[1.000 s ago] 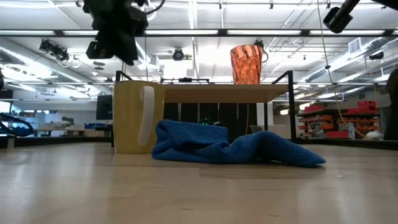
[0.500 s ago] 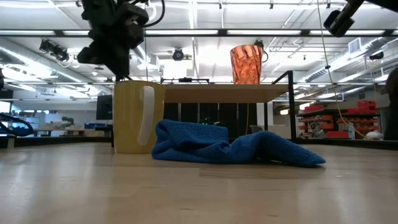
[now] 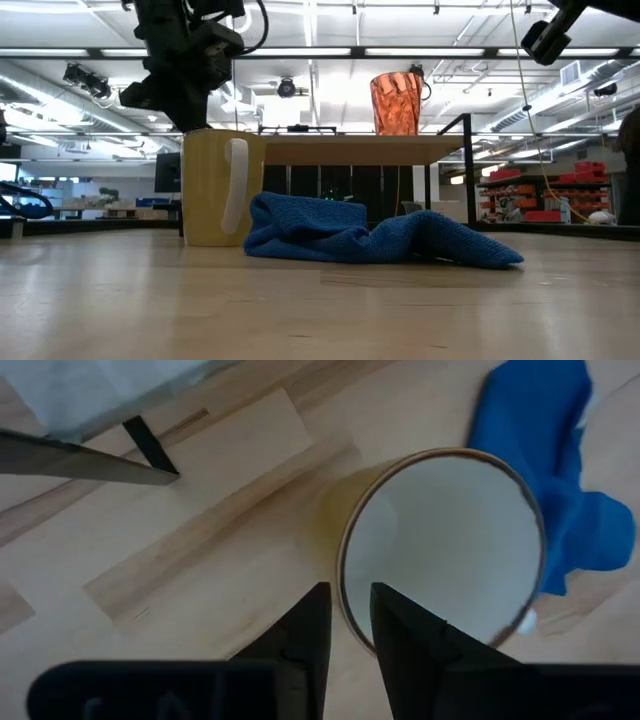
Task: Stack small to large cups/mugs on shelf
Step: Put the yellow mug on the shelf
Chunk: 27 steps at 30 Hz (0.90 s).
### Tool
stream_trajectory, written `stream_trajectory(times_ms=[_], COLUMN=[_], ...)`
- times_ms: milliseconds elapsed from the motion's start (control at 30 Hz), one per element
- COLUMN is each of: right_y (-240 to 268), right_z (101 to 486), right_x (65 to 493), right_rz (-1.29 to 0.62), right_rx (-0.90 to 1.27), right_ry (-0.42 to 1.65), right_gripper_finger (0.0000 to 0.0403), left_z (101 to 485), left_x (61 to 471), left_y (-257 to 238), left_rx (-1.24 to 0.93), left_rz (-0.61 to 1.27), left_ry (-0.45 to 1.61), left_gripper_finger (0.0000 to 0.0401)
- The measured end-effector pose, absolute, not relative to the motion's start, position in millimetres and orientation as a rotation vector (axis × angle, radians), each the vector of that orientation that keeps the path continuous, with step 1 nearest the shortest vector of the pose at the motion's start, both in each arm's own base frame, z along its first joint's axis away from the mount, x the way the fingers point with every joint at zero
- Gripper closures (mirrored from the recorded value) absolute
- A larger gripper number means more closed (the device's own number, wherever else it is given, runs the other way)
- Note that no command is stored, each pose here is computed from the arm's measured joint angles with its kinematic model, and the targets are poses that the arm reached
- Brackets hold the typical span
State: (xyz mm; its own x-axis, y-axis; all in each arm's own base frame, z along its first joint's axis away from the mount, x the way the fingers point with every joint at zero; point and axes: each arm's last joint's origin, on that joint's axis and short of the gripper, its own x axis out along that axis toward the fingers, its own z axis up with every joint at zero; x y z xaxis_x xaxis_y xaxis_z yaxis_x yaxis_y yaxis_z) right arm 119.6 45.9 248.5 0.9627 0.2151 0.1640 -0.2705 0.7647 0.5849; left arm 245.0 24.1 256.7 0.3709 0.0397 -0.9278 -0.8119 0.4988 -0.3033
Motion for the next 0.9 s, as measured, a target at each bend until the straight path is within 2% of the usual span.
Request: stream_trajectory(times_ms=[900], right_y=[46], right_z=[247], right_x=[120], right_rz=[0.260], right_rx=[0.661], right_ry=[-0.069], right_gripper_finger=[0.0386], left_z=[234], left_x=[268], left_y=[27], left_rx=[-0.859], left_rz=[0.640], left_ry=[1.082], left_gripper_finger=[0.0314])
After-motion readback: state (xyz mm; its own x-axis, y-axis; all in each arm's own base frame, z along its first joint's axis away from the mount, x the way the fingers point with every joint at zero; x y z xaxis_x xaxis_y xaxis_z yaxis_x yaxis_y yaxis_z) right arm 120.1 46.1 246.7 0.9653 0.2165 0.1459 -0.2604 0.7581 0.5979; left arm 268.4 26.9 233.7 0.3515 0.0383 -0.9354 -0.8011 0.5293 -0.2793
